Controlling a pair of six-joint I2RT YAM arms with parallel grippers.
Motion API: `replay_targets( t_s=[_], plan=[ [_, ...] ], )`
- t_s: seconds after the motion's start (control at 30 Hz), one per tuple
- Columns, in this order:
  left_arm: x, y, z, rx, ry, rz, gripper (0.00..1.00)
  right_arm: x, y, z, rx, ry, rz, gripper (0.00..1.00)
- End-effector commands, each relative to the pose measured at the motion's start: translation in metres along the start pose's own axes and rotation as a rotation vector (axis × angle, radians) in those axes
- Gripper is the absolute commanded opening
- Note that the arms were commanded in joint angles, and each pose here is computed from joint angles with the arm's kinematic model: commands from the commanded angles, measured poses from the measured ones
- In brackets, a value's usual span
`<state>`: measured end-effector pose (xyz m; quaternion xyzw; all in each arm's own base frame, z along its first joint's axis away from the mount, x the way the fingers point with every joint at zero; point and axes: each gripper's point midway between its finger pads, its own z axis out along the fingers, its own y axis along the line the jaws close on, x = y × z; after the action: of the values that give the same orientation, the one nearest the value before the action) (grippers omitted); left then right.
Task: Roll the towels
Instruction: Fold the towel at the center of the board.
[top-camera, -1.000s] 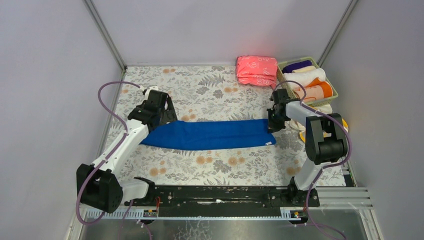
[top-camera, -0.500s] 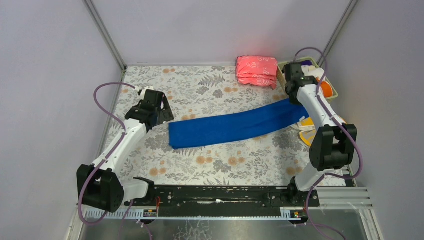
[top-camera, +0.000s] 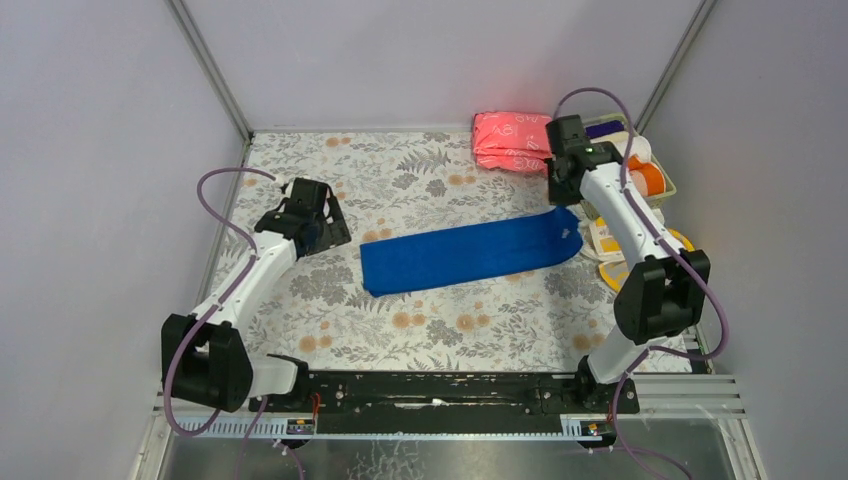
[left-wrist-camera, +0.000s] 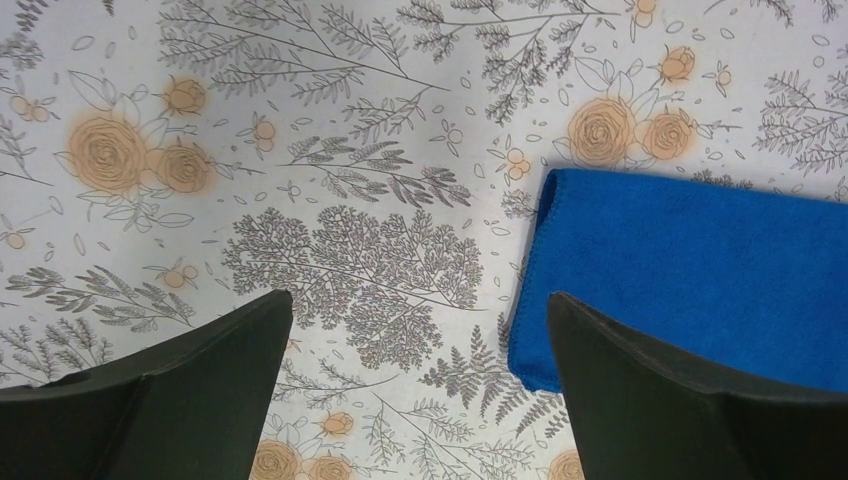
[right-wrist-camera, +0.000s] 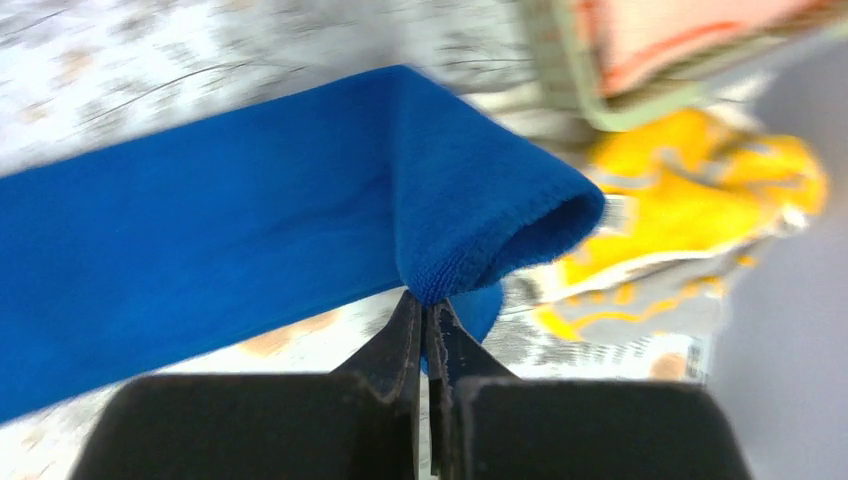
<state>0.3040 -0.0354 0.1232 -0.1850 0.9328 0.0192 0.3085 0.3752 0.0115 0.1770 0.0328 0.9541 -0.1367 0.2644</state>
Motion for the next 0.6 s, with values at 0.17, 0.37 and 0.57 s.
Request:
replay_targets(
  t_s=[0.17, 0.37, 0.57],
  plan=[
    [0.006, -0.01, 0.003, 0.05, 0.051, -0.015, 0.98, 0.021, 0.182, -0.05, -0.576, 0.032, -0.102, 0.0],
    [0.016, -0.014, 0.009, 0.063, 0.099, -0.009, 0.98, 0.027, 0.259, -0.078, -0.757, 0.048, -0.156, 0.0],
    [0.032, -0.021, 0.016, 0.094, 0.172, -0.011, 0.96, 0.031, 0.312, -0.104, -0.882, 0.07, -0.158, 0.0]
  ],
)
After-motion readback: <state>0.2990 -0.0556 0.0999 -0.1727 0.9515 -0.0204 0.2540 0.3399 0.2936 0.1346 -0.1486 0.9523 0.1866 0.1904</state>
